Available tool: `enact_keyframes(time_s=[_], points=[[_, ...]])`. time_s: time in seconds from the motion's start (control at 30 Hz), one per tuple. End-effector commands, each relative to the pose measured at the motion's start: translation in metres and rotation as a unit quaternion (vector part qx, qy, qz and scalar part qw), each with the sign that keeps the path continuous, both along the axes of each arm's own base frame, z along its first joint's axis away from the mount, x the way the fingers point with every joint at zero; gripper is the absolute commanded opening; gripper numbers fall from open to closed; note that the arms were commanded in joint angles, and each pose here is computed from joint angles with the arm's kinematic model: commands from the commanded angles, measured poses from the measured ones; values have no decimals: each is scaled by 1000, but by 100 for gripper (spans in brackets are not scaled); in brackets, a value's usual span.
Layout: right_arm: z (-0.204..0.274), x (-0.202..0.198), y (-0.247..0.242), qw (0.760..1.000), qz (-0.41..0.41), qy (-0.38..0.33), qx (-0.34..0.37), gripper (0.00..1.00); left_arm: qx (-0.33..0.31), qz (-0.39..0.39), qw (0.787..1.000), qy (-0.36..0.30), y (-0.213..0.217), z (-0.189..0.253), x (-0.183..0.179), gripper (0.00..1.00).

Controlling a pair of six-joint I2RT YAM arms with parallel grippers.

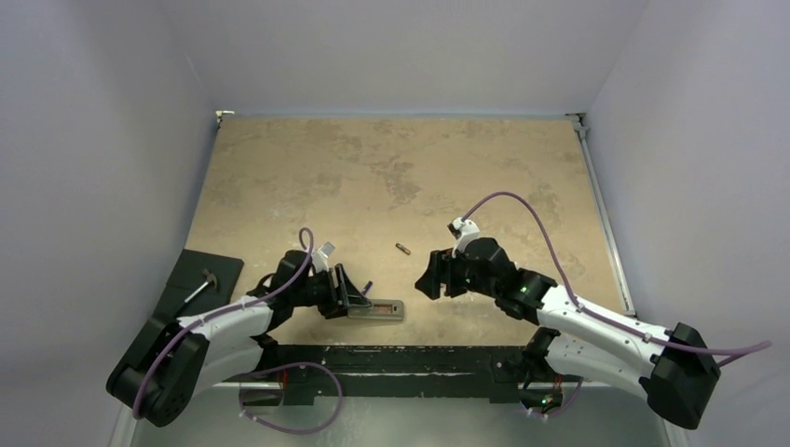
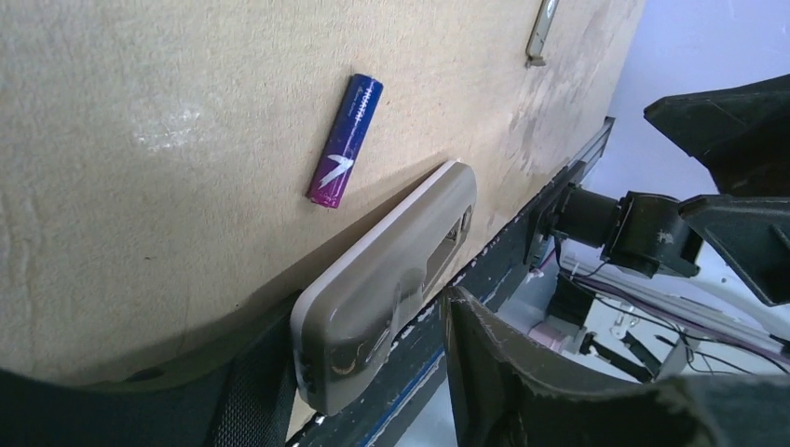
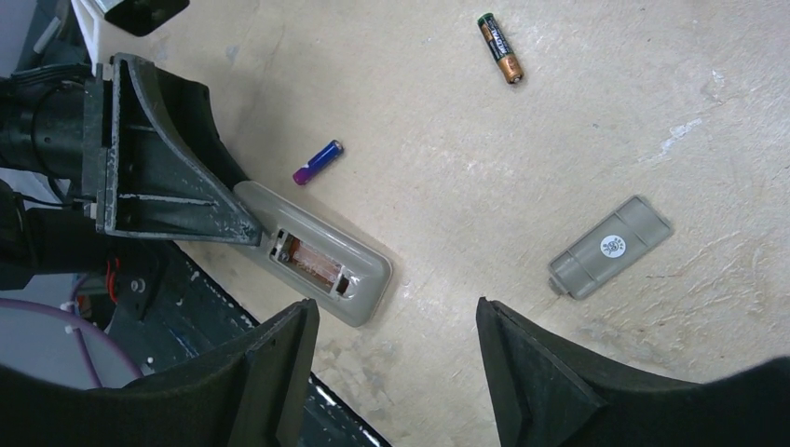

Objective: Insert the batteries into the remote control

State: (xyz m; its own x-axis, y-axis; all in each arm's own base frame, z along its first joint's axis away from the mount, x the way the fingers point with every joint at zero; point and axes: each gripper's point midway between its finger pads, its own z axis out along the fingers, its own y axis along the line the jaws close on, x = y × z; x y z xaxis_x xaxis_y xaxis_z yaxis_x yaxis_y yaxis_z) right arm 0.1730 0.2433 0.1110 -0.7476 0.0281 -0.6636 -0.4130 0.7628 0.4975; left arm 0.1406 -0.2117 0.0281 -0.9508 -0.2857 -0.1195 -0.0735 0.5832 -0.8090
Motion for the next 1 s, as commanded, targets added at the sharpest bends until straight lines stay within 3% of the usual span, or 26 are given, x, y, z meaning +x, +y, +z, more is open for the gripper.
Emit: enact_keyframes(time_s=[0.0,0.07,0.4,0.97], points=[[13,13,5,999,-8,-30,11,72,36,3,999,-14,8,-6,4,57],[12,13,6,999,-7,-30,9,72,42,7,999,-16,9,-6,6,62],[19,19,10,999,10,-44,-11,72,102,38,994,-2,26,-8,10,66],[26,59,26,991,30,-76,-105,68,152,80,983,-58,41,45,38,69]])
